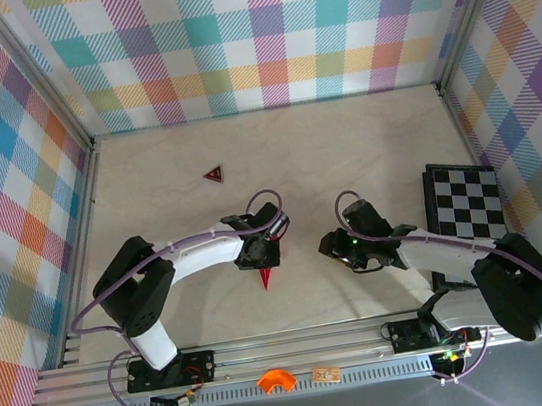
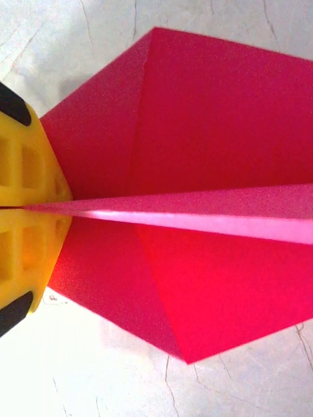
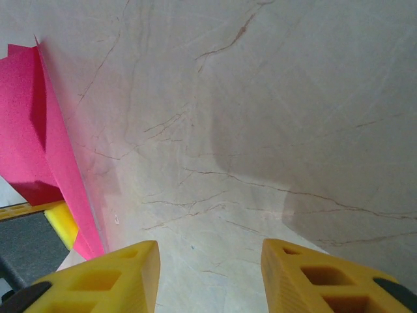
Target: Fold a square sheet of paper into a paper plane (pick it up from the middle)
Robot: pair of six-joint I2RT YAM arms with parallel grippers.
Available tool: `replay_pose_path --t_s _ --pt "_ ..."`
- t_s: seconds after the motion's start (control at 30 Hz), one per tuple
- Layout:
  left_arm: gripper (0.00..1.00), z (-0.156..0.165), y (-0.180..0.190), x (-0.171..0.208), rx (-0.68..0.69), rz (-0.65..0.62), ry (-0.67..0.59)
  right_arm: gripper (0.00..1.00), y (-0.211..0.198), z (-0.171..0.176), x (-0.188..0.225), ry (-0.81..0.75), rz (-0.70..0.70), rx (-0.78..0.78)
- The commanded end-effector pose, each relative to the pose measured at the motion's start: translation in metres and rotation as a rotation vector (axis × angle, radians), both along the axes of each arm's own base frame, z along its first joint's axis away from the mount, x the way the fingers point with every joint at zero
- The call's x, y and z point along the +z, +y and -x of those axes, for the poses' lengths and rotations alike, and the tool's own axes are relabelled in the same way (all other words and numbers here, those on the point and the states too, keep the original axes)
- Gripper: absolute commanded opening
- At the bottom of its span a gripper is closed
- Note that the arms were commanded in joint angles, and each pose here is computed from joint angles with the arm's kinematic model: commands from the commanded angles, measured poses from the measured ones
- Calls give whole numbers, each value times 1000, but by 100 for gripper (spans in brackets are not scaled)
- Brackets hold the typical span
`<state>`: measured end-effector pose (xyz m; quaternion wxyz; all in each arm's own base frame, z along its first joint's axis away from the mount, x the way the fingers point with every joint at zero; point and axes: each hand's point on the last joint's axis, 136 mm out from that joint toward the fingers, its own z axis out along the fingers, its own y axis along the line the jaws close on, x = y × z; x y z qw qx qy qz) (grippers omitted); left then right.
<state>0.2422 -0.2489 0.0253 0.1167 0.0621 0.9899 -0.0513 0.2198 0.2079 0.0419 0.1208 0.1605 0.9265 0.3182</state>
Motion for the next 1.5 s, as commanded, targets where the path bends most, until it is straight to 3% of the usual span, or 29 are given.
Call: replay_pose_path --t_s 0.0,0.27,0.7,1.47 --pt "8 6 1 -1 4 -26 23 46 -3 1 -1 4 0 -11" --pt "8 6 1 -5 3 -37 31 46 3 -2 -2 14 -19 -2" --pt "17 8 10 -13 5 -76 33 45 6 -4 -2 19 -19 7" --pt "46 28 17 -43 81 -128 30 46 4 -1 -4 18 -12 22"
